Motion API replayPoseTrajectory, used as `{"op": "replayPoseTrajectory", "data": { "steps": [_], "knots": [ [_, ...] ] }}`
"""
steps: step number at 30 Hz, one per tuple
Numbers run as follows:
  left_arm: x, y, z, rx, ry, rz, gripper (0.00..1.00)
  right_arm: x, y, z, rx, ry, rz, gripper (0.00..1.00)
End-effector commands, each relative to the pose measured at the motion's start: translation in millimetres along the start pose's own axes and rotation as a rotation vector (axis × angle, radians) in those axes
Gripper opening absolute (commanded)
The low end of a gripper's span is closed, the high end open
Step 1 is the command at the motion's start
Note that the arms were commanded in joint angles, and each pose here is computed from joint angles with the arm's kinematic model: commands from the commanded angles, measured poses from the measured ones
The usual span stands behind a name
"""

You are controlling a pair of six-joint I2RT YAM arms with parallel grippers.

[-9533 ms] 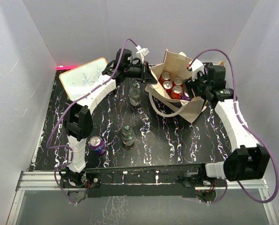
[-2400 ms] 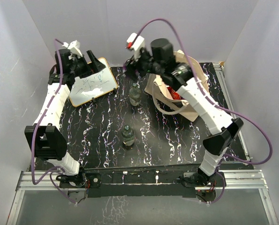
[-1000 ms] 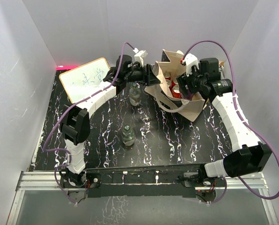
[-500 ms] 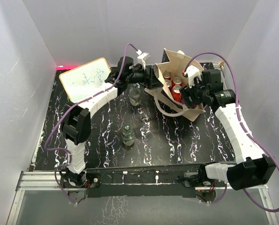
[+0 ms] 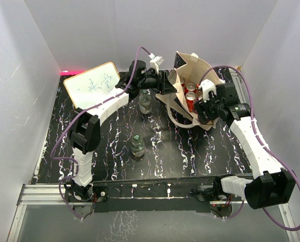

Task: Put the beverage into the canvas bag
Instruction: Place the drink in the canvas bag.

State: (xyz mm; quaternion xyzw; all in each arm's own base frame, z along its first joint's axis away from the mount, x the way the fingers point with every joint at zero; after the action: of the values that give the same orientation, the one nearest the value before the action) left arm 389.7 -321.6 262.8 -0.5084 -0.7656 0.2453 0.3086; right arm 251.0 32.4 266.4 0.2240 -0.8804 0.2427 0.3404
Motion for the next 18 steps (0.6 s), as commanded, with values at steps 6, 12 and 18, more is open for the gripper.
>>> {"op": "replayPoseTrajectory", "data": {
  "steps": [6,12,18],
  "knots": [
    [-1.1,0.1,-6.9,-0.057,-0.034,0.02,0.39,10.6,-23.6,0.1,-0.16,-0.059,0.119,0.08],
    [-4.9,4.3,-3.3,-0.065,-0.027,0.042,0.25,6.7,-29.8,4.7,-0.213,-0.034,0.16,0.08],
    [-5.3,6.2,1.0,-0.079,-0.013,0.06,0.1,-3.5,-32.4,7.3,-0.247,-0.046,0.166,0.08]
  ]
}}
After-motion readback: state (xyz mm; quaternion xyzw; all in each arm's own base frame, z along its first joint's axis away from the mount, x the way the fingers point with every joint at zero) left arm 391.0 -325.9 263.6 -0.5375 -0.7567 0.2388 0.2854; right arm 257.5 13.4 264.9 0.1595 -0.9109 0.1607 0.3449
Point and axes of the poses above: each gripper's point midway between its finger pads, its own x axis back along the fingers, its own y axis along the line the jaws close on, z = x × y, the point moved 9 cm from there along x, back along the fingers, and after that the axes turned 9 degrees about x, right-handed, at the moved point
